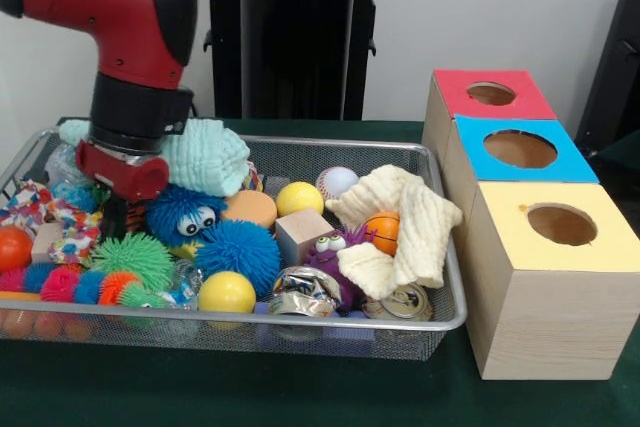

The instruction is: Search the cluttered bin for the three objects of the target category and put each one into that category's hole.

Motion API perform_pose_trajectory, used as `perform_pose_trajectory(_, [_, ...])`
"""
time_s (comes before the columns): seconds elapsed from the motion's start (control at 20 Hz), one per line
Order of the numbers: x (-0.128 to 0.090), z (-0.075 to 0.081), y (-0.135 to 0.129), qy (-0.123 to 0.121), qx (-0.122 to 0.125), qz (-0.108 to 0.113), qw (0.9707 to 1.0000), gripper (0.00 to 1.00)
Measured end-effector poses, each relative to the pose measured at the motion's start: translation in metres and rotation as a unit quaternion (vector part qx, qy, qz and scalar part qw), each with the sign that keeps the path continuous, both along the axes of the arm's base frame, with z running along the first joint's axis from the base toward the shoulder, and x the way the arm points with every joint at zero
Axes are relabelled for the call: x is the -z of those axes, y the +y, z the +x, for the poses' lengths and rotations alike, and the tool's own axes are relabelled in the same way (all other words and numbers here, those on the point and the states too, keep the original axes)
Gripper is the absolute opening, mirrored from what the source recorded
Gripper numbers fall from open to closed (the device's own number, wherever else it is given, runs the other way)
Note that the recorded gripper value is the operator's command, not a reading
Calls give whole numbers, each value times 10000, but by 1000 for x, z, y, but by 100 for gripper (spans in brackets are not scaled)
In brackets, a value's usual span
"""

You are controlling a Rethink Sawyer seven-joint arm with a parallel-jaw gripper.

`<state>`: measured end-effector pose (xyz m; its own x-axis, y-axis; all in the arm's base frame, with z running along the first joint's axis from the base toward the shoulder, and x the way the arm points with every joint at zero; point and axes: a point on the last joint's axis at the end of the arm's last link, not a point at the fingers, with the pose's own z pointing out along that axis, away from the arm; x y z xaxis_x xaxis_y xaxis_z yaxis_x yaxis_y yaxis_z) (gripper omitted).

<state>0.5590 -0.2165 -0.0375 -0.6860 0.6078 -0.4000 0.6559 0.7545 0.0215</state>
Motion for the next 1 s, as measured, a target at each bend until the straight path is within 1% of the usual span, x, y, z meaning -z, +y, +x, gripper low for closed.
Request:
perform_pose_trajectory(0.15, [4, -9, -13, 13, 251, 143, 9996, 0])
perform_pose_trajectory(0.25, [7, -16, -18, 16, 429, 301, 9986, 0])
perform_pose_trajectory(0.45, [6, -18, -16, 8, 522, 422, 9977, 0])
perform_pose_trajectory(0.55, [5, -18, -16, 14, 555, 444, 9975, 0])
perform_pose_trajectory(0.8, [-1, -20, -13, 119, 690, 546, 9961, 0])
perform_pose_trajectory(0.85, [-3, -24, -12, 216, 787, 605, 9948, 100])
perform_pose_trajectory(1.0, [-4, -27, -12, 268, 837, 638, 9941, 100])
